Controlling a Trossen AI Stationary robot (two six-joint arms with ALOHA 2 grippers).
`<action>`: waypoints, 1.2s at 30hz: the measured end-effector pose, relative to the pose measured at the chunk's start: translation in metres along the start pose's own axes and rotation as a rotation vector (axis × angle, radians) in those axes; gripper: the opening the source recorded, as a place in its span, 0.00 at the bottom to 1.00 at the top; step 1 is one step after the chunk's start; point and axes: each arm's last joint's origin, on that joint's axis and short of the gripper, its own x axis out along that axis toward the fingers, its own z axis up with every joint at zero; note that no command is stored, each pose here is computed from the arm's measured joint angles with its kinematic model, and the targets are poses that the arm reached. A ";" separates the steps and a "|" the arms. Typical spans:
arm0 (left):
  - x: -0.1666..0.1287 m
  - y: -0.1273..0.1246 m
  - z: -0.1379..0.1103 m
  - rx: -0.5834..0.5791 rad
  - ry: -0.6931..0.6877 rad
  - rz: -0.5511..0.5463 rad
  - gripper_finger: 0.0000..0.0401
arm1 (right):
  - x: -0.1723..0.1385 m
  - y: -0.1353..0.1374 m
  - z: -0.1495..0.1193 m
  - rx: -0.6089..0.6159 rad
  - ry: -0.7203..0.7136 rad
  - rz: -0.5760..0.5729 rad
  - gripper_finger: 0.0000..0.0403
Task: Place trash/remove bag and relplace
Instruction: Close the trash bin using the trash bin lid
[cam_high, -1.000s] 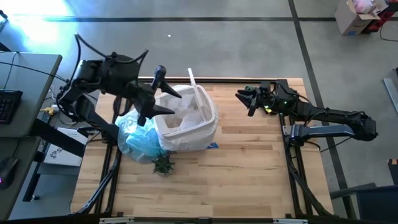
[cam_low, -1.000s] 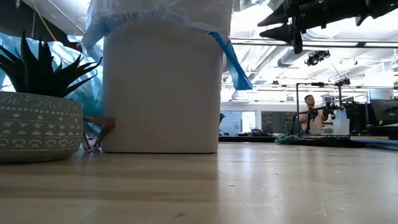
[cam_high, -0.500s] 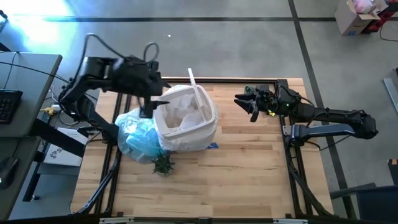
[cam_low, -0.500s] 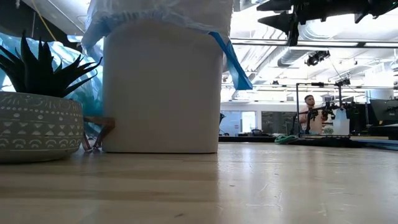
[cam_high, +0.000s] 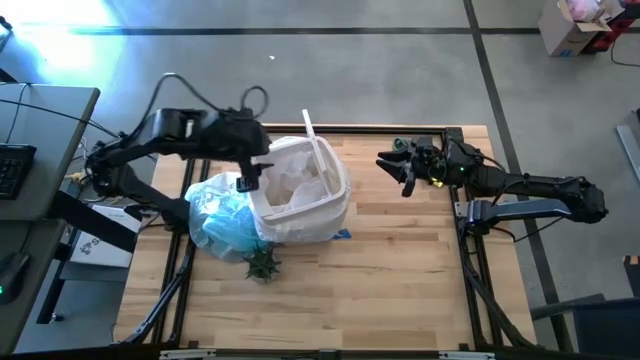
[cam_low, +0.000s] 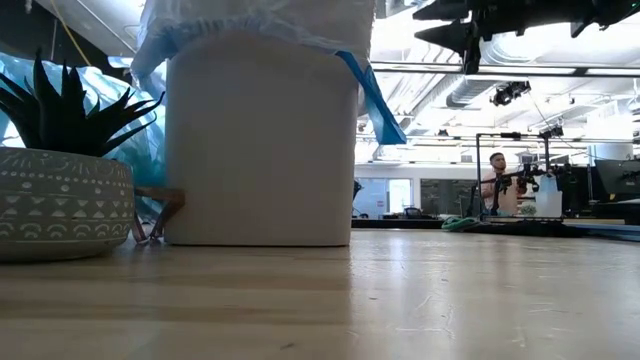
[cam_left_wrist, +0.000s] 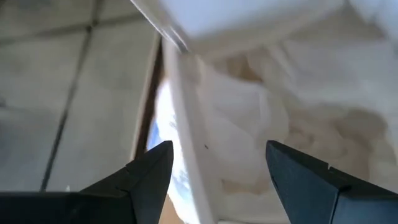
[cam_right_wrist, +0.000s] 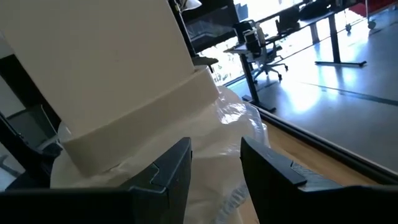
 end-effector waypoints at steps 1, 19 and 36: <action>-0.004 0.001 -0.002 -0.011 -0.039 0.020 0.60 | 0.000 0.000 0.000 -0.008 0.000 -0.001 0.32; -0.016 -0.001 -0.088 -0.438 -0.395 0.190 0.59 | 0.005 -0.014 -0.001 -0.012 0.039 -0.004 0.32; 0.003 -0.022 -0.139 -0.674 -0.450 0.069 0.59 | 0.022 -0.012 -0.004 0.014 0.002 0.075 0.32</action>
